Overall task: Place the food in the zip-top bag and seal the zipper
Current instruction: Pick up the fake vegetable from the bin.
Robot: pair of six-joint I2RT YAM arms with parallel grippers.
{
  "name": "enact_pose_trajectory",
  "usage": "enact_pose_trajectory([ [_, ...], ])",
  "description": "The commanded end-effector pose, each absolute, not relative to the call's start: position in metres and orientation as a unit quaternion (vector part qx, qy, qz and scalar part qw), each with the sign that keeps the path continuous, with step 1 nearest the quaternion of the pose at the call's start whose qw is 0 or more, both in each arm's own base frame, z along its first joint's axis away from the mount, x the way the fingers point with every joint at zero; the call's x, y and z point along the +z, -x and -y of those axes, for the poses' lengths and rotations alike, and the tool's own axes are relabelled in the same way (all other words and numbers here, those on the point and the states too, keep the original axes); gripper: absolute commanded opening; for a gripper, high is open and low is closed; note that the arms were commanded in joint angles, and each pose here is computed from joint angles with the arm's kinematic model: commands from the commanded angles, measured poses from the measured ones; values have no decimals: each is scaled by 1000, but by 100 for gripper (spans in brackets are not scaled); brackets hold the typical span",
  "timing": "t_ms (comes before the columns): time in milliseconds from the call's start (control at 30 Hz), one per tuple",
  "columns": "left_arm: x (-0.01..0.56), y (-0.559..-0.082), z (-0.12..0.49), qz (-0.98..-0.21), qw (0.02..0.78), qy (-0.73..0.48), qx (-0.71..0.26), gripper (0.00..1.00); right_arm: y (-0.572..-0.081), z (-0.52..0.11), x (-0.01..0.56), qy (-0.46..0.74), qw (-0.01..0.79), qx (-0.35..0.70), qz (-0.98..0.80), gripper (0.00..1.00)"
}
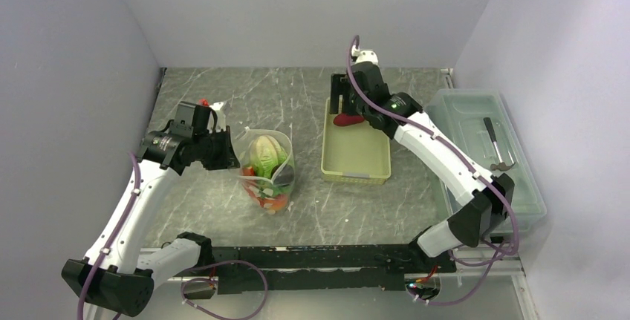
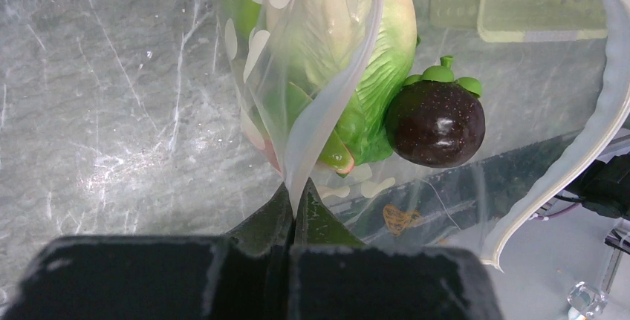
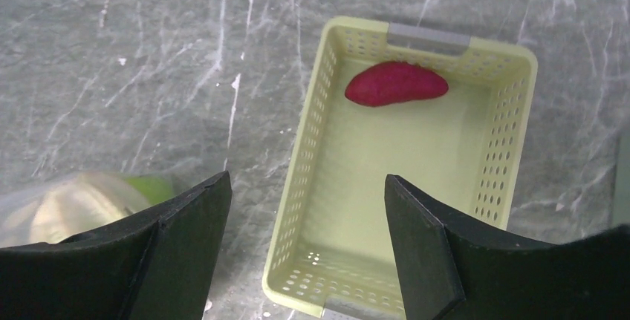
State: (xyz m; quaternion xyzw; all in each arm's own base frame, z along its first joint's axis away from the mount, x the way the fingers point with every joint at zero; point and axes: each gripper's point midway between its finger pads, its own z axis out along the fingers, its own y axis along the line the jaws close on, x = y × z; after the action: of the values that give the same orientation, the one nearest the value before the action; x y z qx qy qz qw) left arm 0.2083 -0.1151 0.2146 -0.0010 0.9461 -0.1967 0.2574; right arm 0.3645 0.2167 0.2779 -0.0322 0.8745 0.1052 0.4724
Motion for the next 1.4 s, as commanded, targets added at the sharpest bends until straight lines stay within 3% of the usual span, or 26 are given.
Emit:
enact_pose_trajectory([
  [0,232,-213,120,-935,283,-14,-212,0,-382,-208,280,-42,496,129,-858,79],
  [733,236,-210,120,-936,279,-11,-213,0,-447,-180,125,-326,345,156,-866,77],
  [1367,234,-208,119,-936,280,-9,-213,0,-489,-175,71,-402,321,133,-847,77],
])
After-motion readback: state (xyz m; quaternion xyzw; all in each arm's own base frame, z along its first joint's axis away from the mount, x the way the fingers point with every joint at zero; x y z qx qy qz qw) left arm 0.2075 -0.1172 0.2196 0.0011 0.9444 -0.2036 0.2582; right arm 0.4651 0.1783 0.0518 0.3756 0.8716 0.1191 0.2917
